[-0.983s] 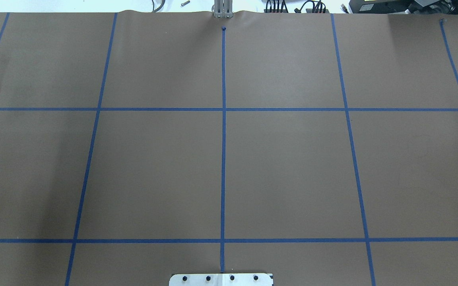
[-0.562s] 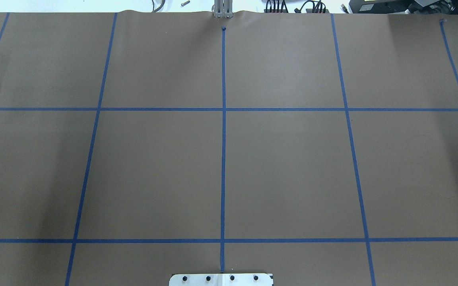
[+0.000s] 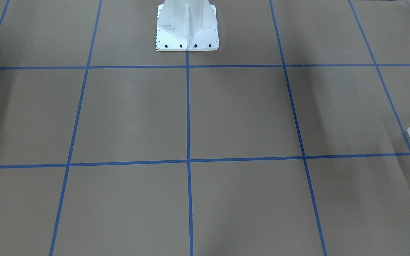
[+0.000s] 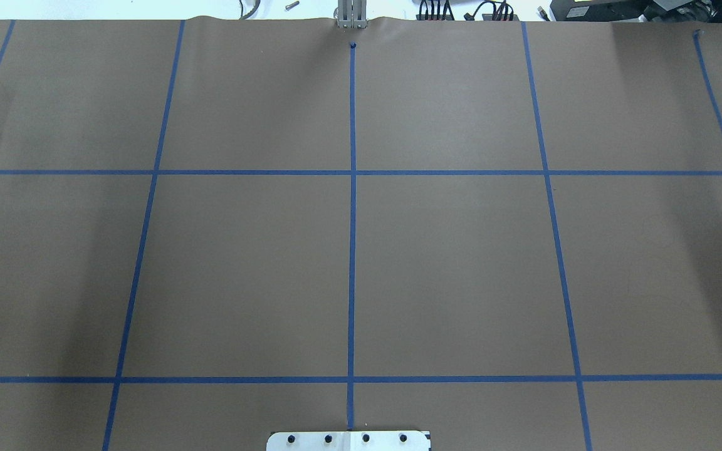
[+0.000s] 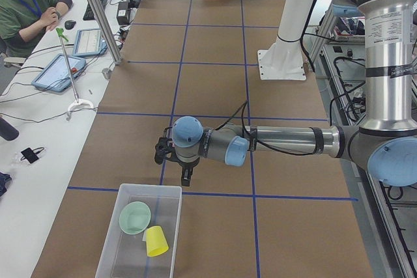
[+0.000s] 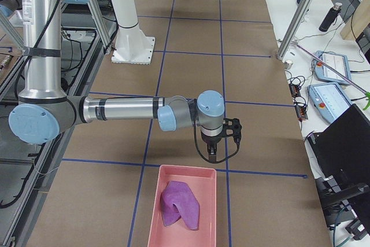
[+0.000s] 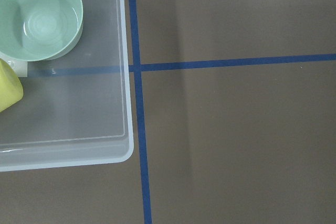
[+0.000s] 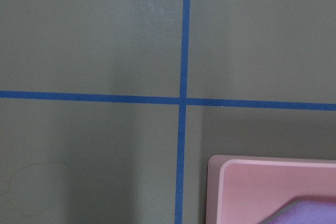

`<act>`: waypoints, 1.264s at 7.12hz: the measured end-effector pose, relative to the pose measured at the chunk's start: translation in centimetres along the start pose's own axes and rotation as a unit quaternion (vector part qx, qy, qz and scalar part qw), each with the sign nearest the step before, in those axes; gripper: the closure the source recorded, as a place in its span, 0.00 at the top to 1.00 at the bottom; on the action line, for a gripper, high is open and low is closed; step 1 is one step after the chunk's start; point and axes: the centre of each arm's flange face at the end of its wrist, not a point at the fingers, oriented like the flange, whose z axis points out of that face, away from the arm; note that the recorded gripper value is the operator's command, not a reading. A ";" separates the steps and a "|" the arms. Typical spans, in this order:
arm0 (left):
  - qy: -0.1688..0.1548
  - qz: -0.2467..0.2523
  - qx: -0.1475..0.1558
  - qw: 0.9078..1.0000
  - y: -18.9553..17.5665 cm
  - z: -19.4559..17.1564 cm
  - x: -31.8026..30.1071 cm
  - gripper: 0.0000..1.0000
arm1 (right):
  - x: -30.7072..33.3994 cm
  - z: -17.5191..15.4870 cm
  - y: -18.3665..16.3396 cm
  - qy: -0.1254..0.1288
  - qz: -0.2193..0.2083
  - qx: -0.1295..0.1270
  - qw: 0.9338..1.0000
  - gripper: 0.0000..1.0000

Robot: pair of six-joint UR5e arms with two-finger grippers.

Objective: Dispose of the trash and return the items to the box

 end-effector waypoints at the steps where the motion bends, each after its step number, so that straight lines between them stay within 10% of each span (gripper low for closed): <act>1: 0.000 0.004 0.003 1.000 -0.2 -0.2 0.2 0.98 | 0.0 -0.2 0.4 0.004 -0.018 0.002 1.000 1.00; 9: -0.012 0.099 0.086 0.991 -5.3 0.3 -0.3 0.98 | 0.2 0.2 0.4 0.002 -0.030 -0.001 1.000 1.00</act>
